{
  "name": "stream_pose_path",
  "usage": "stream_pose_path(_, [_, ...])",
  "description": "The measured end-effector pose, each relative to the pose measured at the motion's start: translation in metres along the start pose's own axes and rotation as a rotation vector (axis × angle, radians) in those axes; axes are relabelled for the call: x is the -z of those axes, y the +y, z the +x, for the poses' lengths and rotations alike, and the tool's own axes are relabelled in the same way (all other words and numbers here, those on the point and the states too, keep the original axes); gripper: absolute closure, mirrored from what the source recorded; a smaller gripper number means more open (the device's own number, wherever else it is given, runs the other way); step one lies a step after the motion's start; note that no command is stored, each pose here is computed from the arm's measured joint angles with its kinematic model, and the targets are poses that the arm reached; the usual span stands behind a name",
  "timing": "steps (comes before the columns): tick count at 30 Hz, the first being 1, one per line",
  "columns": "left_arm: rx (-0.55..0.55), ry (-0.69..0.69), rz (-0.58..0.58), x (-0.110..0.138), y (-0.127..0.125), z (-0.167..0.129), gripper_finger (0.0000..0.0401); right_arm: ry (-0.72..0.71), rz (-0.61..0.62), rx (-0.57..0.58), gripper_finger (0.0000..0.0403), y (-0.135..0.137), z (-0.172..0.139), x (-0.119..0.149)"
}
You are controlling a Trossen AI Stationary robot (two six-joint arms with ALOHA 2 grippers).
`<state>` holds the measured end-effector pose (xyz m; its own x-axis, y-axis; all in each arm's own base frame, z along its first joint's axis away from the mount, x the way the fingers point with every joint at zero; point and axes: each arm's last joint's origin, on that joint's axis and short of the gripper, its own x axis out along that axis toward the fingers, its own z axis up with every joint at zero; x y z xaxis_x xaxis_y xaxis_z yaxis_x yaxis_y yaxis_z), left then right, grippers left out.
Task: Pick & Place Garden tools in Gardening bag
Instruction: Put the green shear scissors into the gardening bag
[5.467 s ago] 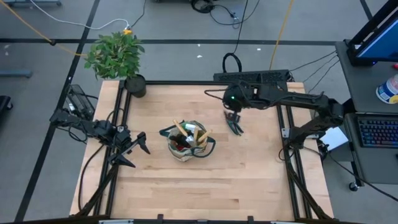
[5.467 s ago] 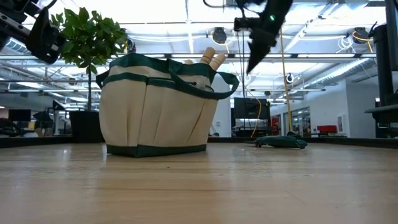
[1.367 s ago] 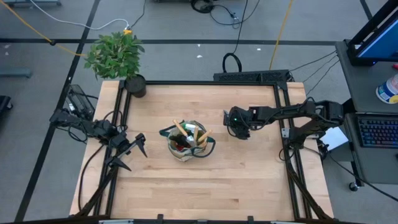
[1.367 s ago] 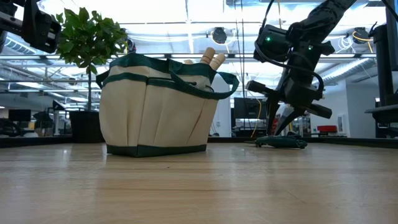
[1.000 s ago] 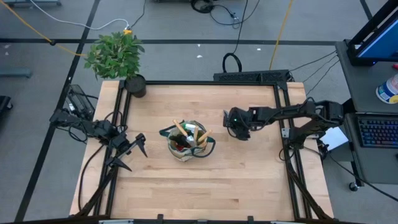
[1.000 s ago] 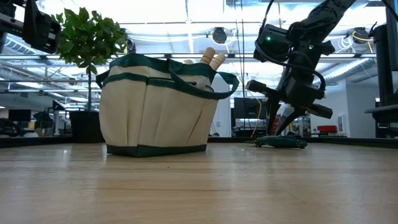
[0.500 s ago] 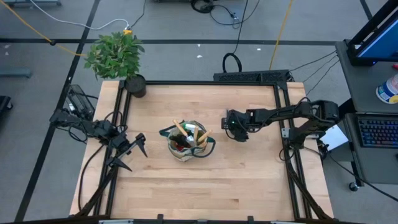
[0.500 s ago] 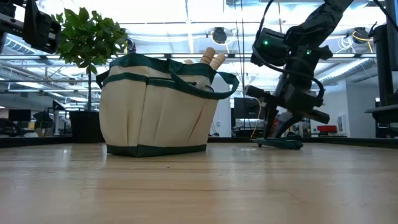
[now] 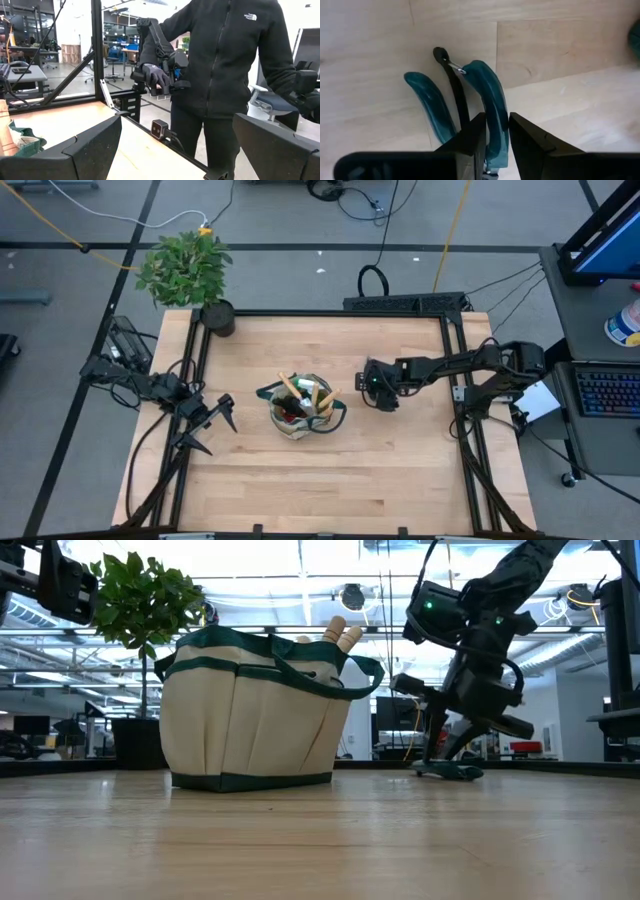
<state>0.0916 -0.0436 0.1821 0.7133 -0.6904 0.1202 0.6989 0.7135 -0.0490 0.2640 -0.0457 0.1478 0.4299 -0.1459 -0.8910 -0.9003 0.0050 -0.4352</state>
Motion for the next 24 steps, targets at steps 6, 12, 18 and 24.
stream_pose_path(6, [-0.001, -0.002, 0.001, 0.000, 0.000, 0.000, 0.0011, -0.004, 0.028, -0.021, 0.0328, 0.001, 0.006, -0.001])
stream_pose_path(12, [-0.001, -0.003, 0.001, 0.000, 0.000, 0.000, 0.0011, 0.001, 0.072, -0.047, 0.0328, 0.002, 0.022, -0.002])
stream_pose_path(18, [-0.001, -0.003, 0.000, 0.000, 0.000, 0.000, 0.0011, 0.008, 0.191, -0.011, 0.0328, -0.001, 0.028, -0.002])
stream_pose_path(24, [-0.001, -0.003, 0.000, 0.000, 0.000, 0.000, 0.0011, 0.008, 0.294, -0.013, 0.0328, -0.001, 0.028, -0.002])
